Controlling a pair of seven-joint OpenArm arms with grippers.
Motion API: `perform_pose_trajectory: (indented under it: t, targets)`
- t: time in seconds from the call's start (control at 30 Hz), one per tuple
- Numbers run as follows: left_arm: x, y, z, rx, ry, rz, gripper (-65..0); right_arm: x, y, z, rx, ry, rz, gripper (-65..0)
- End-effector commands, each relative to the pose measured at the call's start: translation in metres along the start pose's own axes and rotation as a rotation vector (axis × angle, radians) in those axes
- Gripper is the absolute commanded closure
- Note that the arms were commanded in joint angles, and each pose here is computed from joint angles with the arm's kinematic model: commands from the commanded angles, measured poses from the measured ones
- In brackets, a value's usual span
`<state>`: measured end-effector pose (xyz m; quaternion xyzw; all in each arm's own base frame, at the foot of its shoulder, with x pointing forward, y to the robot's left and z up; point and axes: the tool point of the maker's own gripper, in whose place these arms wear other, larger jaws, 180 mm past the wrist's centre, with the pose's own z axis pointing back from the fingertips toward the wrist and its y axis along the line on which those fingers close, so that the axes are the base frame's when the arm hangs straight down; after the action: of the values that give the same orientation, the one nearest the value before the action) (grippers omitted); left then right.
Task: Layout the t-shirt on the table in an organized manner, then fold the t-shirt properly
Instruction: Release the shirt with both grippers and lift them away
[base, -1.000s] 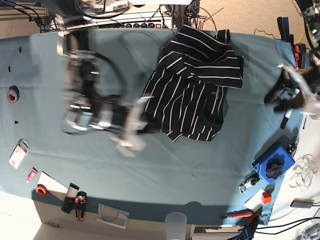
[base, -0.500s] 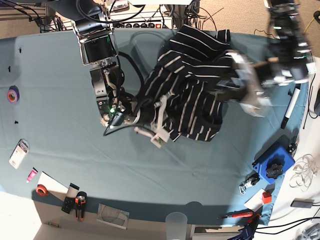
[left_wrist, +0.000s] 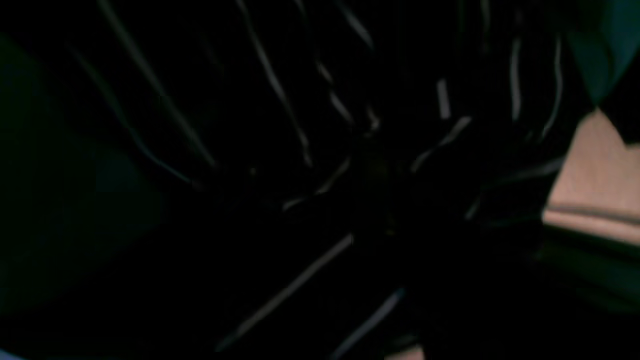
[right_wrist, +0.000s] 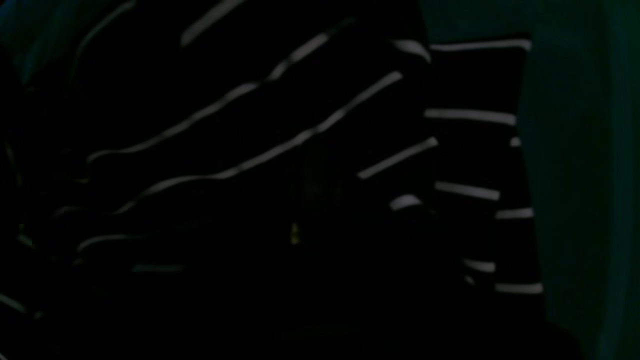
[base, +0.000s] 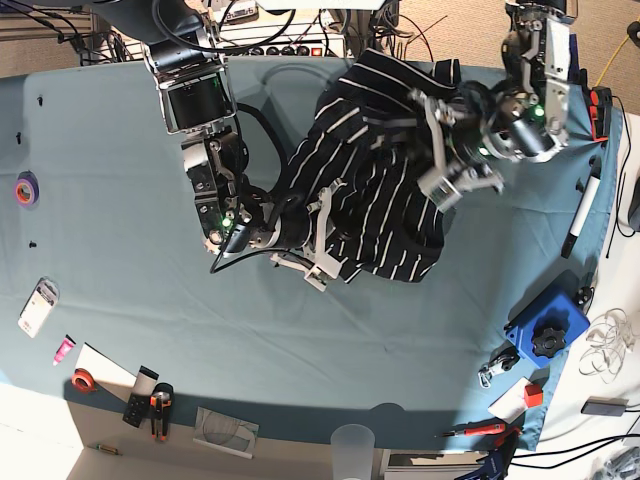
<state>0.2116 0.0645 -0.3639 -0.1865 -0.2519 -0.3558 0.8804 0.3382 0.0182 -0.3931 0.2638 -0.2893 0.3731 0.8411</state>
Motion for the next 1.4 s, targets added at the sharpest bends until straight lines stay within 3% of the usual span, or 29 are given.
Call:
perform_pose_trajectory:
  t: [0.0, 0.13, 0.37, 0.6, 0.7, 0.87, 0.93, 1.03, 1.17, 1.27, 1.37]
  targets:
    - [-0.001, -0.002, 0.003, -0.012, 0.018, -0.013, -21.9, -0.003, -0.013, 0.005, -0.052, 0.045, 0.027, 0.0]
    - [-0.019, -0.023, 0.003, -0.108, 0.083, -0.059, -21.9, -0.003, -0.013, 0.005, -0.054, 0.047, 0.028, 0.0]
    - [-0.031, -0.067, 0.006, -0.288, 0.039, -0.029, -21.9, -0.008, -0.022, 0.006, -0.102, 0.075, 0.046, 0.0]
    - [-0.023, -0.074, 0.016, -0.312, -0.003, -0.043, -21.9, -0.004, -0.054, 0.024, -0.199, 0.011, -0.059, 0.0]
    - [-0.006, -0.063, 0.027, -0.255, -0.048, -0.048, -21.9, -0.003, -0.074, 0.039, -0.244, -0.035, -0.124, 0.0]
    - [0.064, -0.030, 0.065, -0.102, -0.395, 0.028, -21.9, 0.014, -0.080, 0.061, -0.181, -0.197, -0.226, 0.0]
    - [0.076, -0.011, 0.081, -0.009, -0.456, 0.012, -21.7, 0.026, -0.076, 0.070, -0.140, -0.260, -0.263, 0.0]
    - [0.073, 0.026, 0.099, 0.157, -0.458, 0.019, -15.2, 0.043, -0.066, 0.084, -0.104, -0.306, -0.247, 0.0]
    - [0.053, 0.074, 0.122, 0.356, -0.444, 0.197, 0.0, 0.065, -0.054, 0.105, -0.117, -0.323, -0.152, 0.0]
    - [0.037, 0.095, 0.137, 0.464, -0.421, 0.257, 0.0, 0.078, -0.040, 0.122, -0.127, -0.350, -0.083, 0.0]
    - [0.021, 0.102, 0.144, 0.505, -0.395, 0.292, 0.0, 0.072, -0.027, 0.128, -0.141, -0.336, -0.049, 0.0]
